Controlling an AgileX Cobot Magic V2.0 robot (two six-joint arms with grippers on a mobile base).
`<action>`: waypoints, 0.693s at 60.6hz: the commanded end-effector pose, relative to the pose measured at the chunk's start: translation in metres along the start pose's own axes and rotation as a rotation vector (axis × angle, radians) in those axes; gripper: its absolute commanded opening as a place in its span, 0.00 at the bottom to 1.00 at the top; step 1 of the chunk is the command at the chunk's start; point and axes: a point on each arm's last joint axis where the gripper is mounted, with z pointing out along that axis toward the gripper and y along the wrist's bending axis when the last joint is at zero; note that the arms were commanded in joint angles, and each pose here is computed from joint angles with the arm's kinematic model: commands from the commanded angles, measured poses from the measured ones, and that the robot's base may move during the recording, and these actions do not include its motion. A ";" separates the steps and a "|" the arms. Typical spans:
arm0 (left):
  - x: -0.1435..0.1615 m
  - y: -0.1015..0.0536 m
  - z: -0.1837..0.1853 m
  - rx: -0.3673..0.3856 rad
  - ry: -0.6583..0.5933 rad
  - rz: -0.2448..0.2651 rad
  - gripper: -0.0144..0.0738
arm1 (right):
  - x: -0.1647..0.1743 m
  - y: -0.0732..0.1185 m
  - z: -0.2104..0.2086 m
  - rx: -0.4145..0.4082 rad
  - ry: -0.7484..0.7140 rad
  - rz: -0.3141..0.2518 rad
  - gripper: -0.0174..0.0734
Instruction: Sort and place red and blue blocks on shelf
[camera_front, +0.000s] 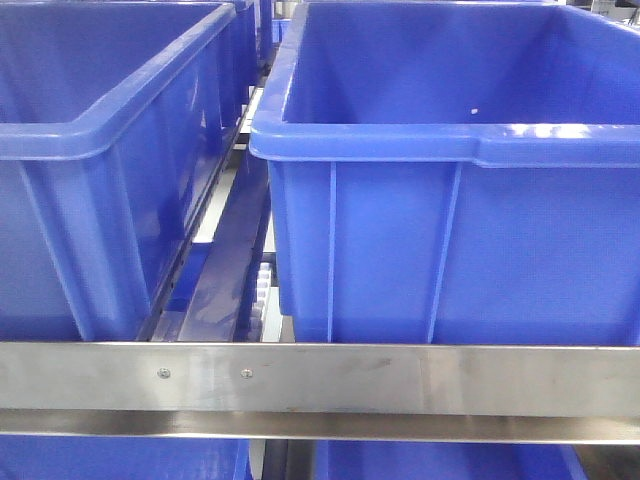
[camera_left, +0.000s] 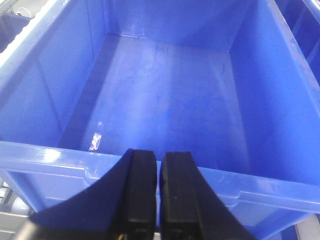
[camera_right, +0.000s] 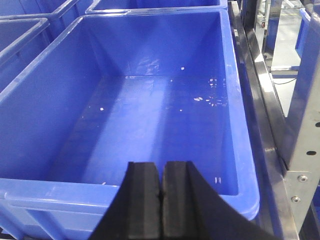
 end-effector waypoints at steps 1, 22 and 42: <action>-0.015 -0.004 -0.003 0.029 -0.092 0.002 0.33 | -0.016 0.002 -0.002 -0.012 -0.108 -0.004 0.25; -0.015 -0.004 -0.003 0.029 -0.092 0.002 0.33 | -0.012 0.000 -0.009 0.002 -0.137 -0.047 0.25; -0.015 -0.004 -0.003 0.029 -0.092 0.002 0.33 | 0.061 -0.015 -0.008 0.088 -0.194 -0.079 0.25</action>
